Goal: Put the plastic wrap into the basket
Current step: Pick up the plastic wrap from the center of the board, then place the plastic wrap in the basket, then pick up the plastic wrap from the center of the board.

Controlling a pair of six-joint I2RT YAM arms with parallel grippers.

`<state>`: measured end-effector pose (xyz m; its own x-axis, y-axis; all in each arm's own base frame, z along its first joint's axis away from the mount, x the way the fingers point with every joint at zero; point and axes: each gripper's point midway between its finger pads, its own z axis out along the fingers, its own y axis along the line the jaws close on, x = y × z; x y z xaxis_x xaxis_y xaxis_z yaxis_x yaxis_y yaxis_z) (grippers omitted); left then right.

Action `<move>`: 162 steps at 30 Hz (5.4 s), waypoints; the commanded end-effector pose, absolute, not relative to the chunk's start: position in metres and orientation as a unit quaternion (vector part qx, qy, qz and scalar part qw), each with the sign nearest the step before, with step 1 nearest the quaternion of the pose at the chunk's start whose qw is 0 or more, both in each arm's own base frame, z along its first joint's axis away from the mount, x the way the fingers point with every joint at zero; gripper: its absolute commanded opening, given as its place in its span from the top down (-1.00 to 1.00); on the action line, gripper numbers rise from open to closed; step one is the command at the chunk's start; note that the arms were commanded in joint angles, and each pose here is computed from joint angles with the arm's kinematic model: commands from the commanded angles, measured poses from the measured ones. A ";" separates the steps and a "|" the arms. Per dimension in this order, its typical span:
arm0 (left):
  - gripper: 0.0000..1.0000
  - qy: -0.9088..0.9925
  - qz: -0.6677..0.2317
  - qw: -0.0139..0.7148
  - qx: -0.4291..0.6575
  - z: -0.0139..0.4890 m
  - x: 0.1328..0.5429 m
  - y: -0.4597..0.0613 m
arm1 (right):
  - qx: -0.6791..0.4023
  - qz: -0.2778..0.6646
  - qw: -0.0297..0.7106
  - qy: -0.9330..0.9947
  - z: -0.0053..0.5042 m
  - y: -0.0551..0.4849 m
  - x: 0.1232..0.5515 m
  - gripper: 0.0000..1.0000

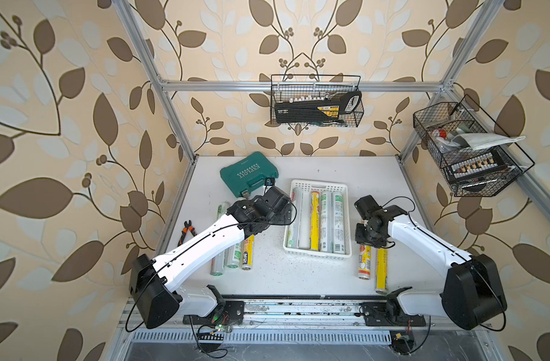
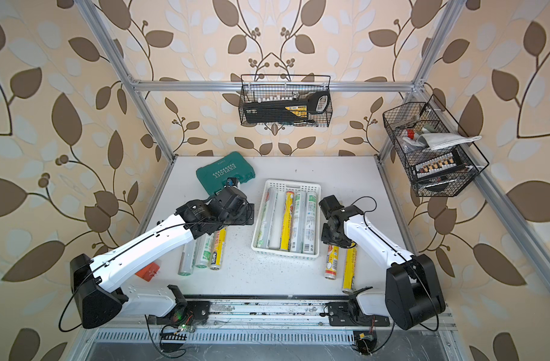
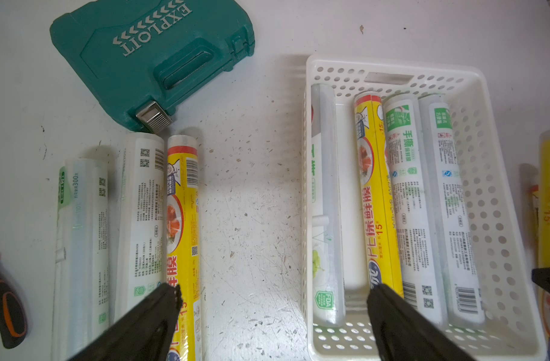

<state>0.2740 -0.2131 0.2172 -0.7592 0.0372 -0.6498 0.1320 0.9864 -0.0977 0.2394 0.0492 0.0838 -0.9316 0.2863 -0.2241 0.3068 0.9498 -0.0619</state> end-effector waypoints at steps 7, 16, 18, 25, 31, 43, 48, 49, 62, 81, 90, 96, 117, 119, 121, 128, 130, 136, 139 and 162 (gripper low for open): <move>-0.98 0.928 -0.072 0.363 0.045 0.235 0.267 -0.202 | 0.139 -0.082 0.143 0.976 0.135 0.059 0.244 0.26; -0.97 0.925 -0.067 0.372 0.038 0.239 0.263 -0.191 | 0.111 0.018 0.180 0.977 0.175 0.120 0.278 0.24; -0.98 0.924 -0.066 0.374 0.038 0.240 0.262 -0.190 | 0.108 0.047 0.185 0.976 0.179 0.135 0.286 0.23; -0.98 0.922 -0.059 0.382 0.032 0.245 0.259 -0.181 | 0.109 0.109 0.191 0.969 0.180 0.173 0.309 0.27; -0.98 0.916 -0.050 0.398 0.019 0.252 0.255 -0.166 | 0.117 0.148 0.187 0.964 0.172 0.202 0.326 0.25; -0.98 0.905 -0.045 0.422 0.011 0.261 0.247 -0.147 | 0.106 0.166 0.174 0.965 0.141 0.252 0.350 0.25; -0.98 0.906 -0.044 0.421 0.012 0.260 0.247 -0.148 | 0.107 0.156 0.168 0.967 0.128 0.258 0.355 0.23; -0.98 0.906 -0.043 0.420 0.014 0.259 0.247 -0.148 | 0.106 0.156 0.167 0.968 0.125 0.259 0.354 0.23; -0.98 0.906 -0.050 0.420 0.018 0.262 0.248 -0.151 | 0.096 0.140 0.133 0.977 0.089 0.267 0.349 0.22; -0.98 0.908 -0.050 0.416 0.017 0.255 0.249 -0.154 | 0.092 0.105 0.106 0.984 0.051 0.267 0.341 0.13; -0.98 0.907 -0.050 0.417 0.016 0.254 0.250 -0.154 | 0.087 0.088 0.106 0.987 0.047 0.263 0.342 -0.01; -0.98 0.908 -0.048 0.416 0.015 0.254 0.251 -0.154 | 0.084 0.085 0.107 0.987 0.048 0.262 0.342 -0.01; -0.98 0.907 -0.038 0.419 0.015 0.254 0.255 -0.155 | 0.048 0.070 0.180 0.980 0.109 0.242 0.344 -0.04; -0.98 0.907 -0.038 0.419 0.015 0.254 0.255 -0.155 | 0.045 0.073 0.190 0.978 0.118 0.239 0.343 -0.04; -0.98 0.908 -0.038 0.418 0.014 0.254 0.255 -0.156 | 0.045 0.076 0.202 0.975 0.130 0.235 0.341 -0.04; -0.98 0.909 -0.028 0.415 0.008 0.251 0.257 -0.154 | 0.041 0.119 0.263 0.957 0.176 0.222 0.326 -0.09; -0.97 0.910 -0.024 0.414 0.003 0.249 0.258 -0.153 | 0.037 0.121 0.282 0.951 0.188 0.213 0.320 -0.10; -0.98 0.914 -0.002 0.405 -0.017 0.234 0.262 -0.147 | 0.030 0.142 0.327 0.934 0.216 0.190 0.299 -0.22; -0.98 0.919 0.011 0.394 -0.032 0.221 0.264 -0.141 | 0.025 0.145 0.351 0.925 0.226 0.178 0.294 -0.32; -0.98 0.960 0.040 0.253 -0.113 0.088 0.273 -0.115 | 0.077 0.096 0.297 0.947 0.167 0.097 0.295 -0.39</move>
